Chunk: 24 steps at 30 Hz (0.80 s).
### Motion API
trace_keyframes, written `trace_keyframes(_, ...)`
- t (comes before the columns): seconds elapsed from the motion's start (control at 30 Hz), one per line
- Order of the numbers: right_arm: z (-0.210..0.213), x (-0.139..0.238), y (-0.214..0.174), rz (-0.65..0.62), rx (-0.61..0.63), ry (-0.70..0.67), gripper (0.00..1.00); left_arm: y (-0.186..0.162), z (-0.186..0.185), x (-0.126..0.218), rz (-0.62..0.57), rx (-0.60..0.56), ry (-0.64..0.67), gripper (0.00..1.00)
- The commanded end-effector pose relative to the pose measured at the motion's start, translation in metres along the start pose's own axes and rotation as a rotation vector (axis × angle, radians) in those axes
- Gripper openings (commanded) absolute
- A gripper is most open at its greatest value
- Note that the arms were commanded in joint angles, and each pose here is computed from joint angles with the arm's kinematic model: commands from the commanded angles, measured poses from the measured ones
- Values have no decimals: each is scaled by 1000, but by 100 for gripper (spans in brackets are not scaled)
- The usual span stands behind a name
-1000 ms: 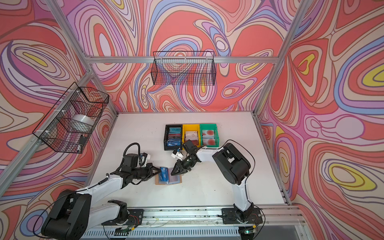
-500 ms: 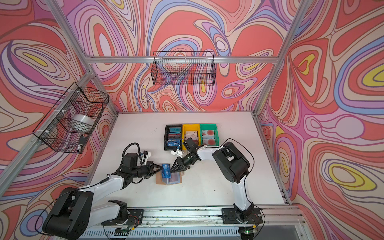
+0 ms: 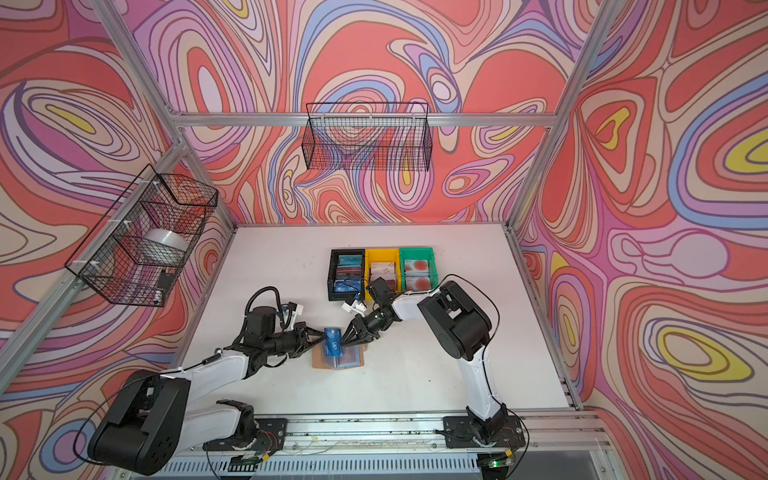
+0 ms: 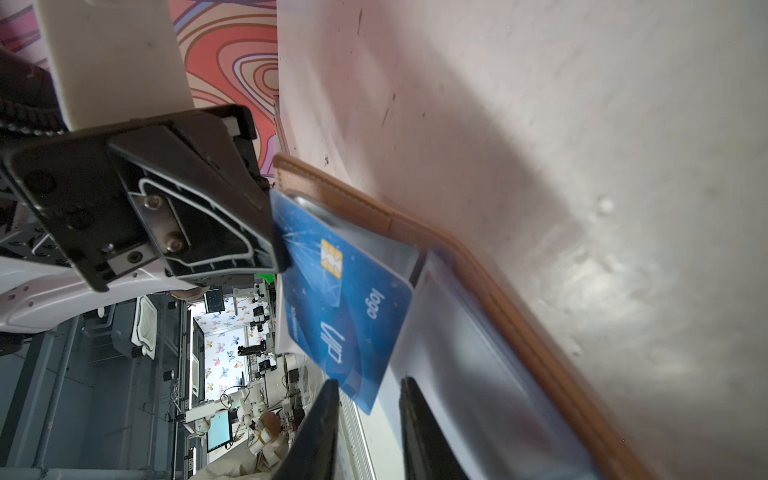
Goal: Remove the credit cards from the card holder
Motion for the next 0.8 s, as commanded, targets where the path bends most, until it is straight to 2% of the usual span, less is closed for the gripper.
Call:
trace_keyframes(0.0, 1, -1, 7, -4, 22, 38, 29, 2, -2, 1, -5, -13, -25, 0)
trace_keyframes(0.47, 4, -1, 8, -8, 33, 90, 27, 1, 1, 0, 1, -7, -7, 0)
trace_keyframes(0.77, 7, 0, 5, -8, 44, 98, 15, -1, 6, -2, 21, 8, 28, 0)
Point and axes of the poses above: each gripper's point midway between its finger pads, its own x axis back along the fingers, its own z axis along the line the jaws close on, y = z × x, the point moved 10 cm from there along x, back along the fingers, and after that the axes turned 1 degree about -x, right-handed, at the moved point
